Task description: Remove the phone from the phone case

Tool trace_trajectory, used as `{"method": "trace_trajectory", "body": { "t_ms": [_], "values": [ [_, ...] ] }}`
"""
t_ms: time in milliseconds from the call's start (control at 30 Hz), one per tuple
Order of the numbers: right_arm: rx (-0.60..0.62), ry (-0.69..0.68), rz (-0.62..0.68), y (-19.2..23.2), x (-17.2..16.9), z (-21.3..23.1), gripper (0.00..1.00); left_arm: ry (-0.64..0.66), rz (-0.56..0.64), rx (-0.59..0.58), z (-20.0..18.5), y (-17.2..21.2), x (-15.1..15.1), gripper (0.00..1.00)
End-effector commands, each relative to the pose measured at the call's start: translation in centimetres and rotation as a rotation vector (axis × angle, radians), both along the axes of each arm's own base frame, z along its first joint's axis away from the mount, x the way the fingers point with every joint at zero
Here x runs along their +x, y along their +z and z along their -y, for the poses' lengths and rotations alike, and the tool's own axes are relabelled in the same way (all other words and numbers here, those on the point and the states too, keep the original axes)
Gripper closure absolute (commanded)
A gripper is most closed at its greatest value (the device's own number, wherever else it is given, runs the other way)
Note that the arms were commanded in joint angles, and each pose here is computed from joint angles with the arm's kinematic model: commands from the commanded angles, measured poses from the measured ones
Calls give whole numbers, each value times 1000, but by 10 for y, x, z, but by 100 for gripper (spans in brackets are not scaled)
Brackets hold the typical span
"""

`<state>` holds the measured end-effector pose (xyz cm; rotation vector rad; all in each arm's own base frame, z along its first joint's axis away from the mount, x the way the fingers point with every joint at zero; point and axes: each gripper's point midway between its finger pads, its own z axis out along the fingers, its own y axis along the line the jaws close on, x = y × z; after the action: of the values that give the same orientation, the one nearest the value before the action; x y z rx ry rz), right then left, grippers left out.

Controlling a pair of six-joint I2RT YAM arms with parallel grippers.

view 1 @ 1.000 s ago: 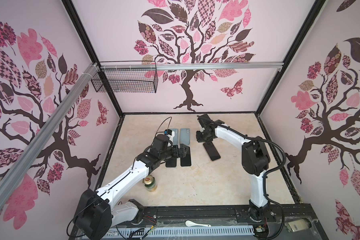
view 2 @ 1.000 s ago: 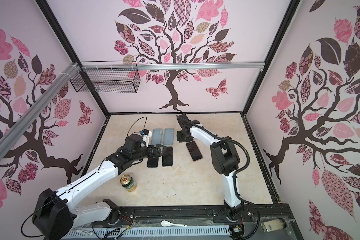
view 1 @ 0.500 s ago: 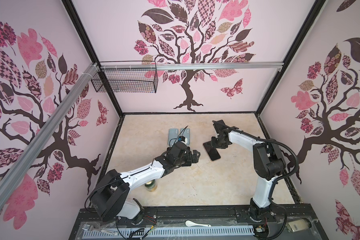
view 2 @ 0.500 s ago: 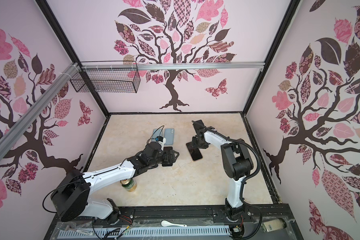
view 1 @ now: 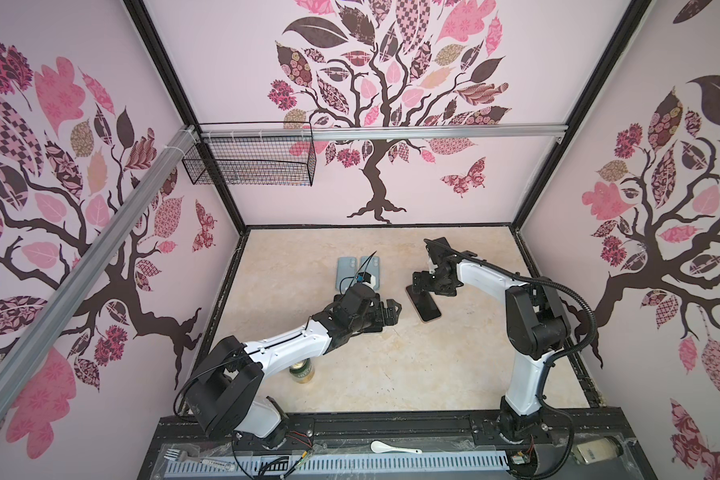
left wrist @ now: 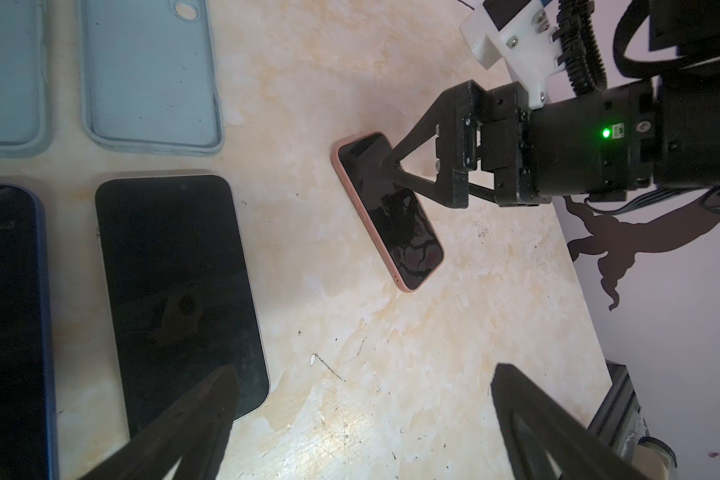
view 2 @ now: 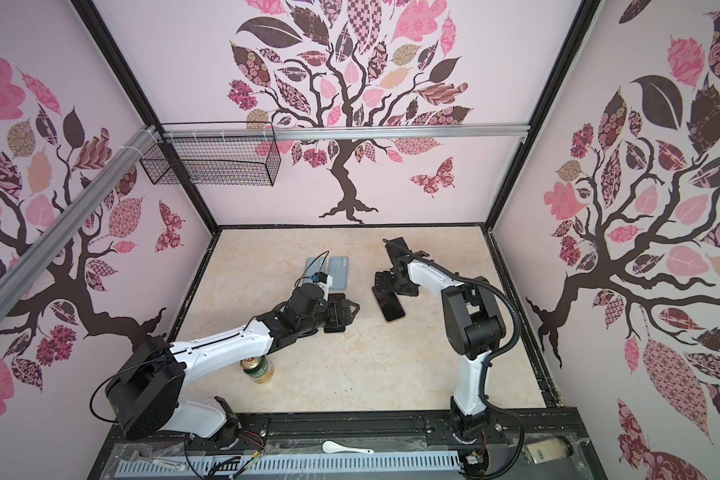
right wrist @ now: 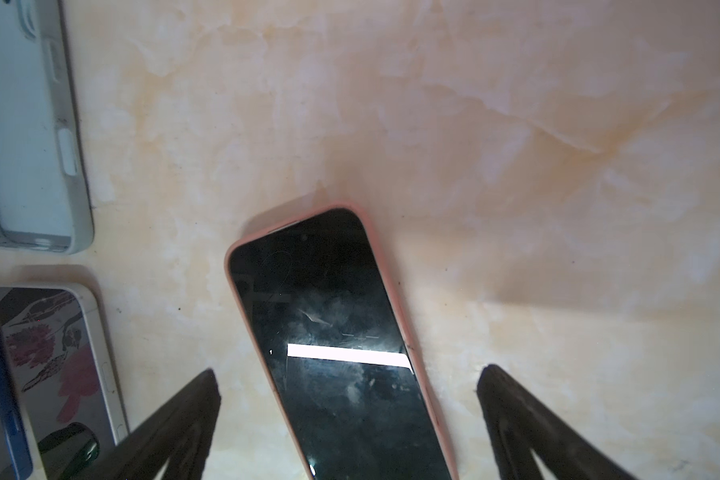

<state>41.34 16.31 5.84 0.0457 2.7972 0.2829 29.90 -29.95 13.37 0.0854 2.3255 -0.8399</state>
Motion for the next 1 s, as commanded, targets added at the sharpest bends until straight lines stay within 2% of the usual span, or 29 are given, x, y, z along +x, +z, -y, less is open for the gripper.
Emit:
{"method": "trace_trajectory", "body": {
  "t_ms": [0, 433, 700, 967],
  "values": [
    [-11, 15, -51, -13, -1, 1, 0, 2, 41, -24, 2, 19, 4, 2],
    [-42, 83, -97, -29, 7, -17, 0, 8, 39, -41, -17, 25, 8, 2],
    [-145, 130, -120, -43, 9, -21, 0, 13, 46, -46, -24, 29, 9, 2],
    [-198, 158, -126, -50, 13, -23, 0, 4, 56, -51, -27, 31, 6, 2]
  ]
}}
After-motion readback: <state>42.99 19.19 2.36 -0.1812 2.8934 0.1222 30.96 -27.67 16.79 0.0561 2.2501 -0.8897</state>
